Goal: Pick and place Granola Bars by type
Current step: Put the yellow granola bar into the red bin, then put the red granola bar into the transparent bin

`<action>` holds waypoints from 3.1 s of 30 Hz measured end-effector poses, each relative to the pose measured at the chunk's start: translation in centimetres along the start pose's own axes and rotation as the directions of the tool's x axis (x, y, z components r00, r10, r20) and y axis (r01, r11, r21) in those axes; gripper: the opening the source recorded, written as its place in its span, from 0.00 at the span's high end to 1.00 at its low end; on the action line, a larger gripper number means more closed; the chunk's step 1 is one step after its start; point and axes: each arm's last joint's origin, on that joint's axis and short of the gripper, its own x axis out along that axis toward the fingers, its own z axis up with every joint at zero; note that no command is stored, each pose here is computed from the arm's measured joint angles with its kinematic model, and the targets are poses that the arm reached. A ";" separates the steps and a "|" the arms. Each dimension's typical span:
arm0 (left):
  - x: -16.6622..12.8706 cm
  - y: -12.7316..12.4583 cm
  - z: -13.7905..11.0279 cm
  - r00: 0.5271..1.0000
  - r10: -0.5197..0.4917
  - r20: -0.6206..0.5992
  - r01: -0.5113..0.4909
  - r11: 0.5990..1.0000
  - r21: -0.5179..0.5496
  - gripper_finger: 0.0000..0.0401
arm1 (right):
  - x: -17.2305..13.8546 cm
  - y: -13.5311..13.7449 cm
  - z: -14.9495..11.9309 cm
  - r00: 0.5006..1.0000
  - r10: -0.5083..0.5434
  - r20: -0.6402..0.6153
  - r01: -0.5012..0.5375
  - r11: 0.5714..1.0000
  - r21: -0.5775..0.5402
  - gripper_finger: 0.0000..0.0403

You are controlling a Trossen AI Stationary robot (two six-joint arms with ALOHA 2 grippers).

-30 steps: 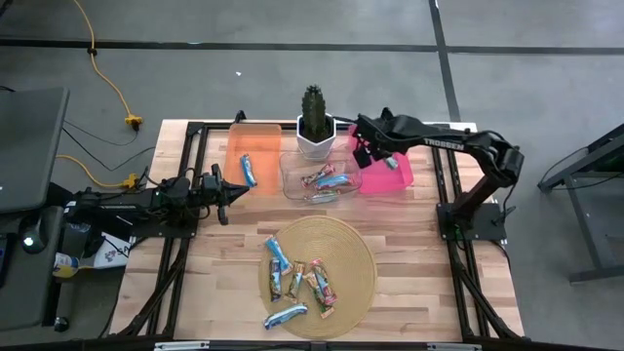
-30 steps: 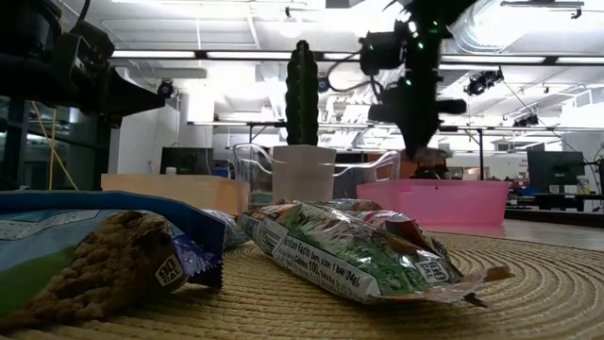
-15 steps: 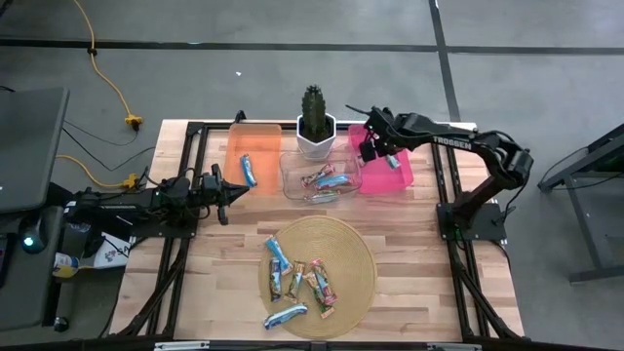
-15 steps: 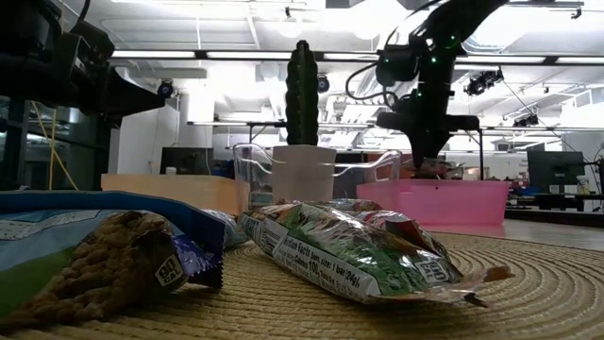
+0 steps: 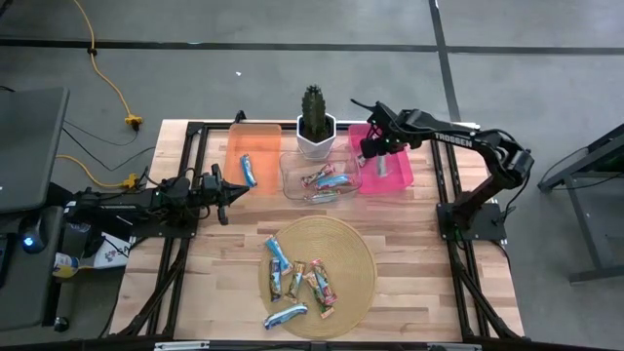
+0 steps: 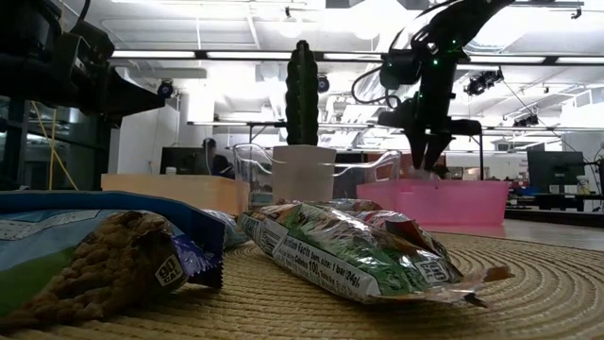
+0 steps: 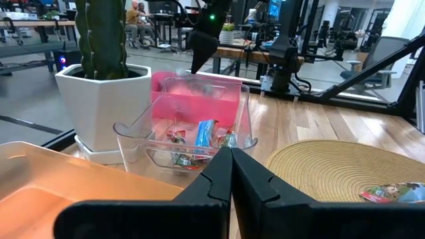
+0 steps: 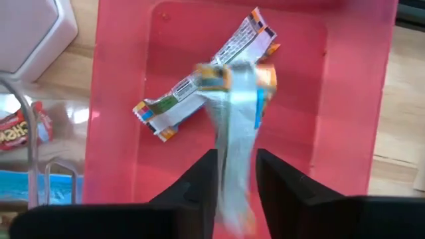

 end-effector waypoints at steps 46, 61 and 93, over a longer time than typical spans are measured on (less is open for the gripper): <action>0.0 0.0 0.0 1.000 0.000 -0.001 0.000 1.000 0.000 1.00 | -20.2 9.0 -12.0 0.230 0.954 0.192 -0.809 0.297 -0.507 0.64; 0.0 0.0 0.0 1.000 0.000 -0.001 0.000 1.000 0.000 1.00 | -22.2 11.7 -20.1 0.141 0.978 0.155 -0.782 0.206 -0.588 0.66; 0.0 0.0 0.0 1.000 0.000 0.000 0.000 1.000 0.000 1.00 | -16.2 26.5 -27.2 0.799 0.511 -0.318 -0.596 0.744 -0.302 0.66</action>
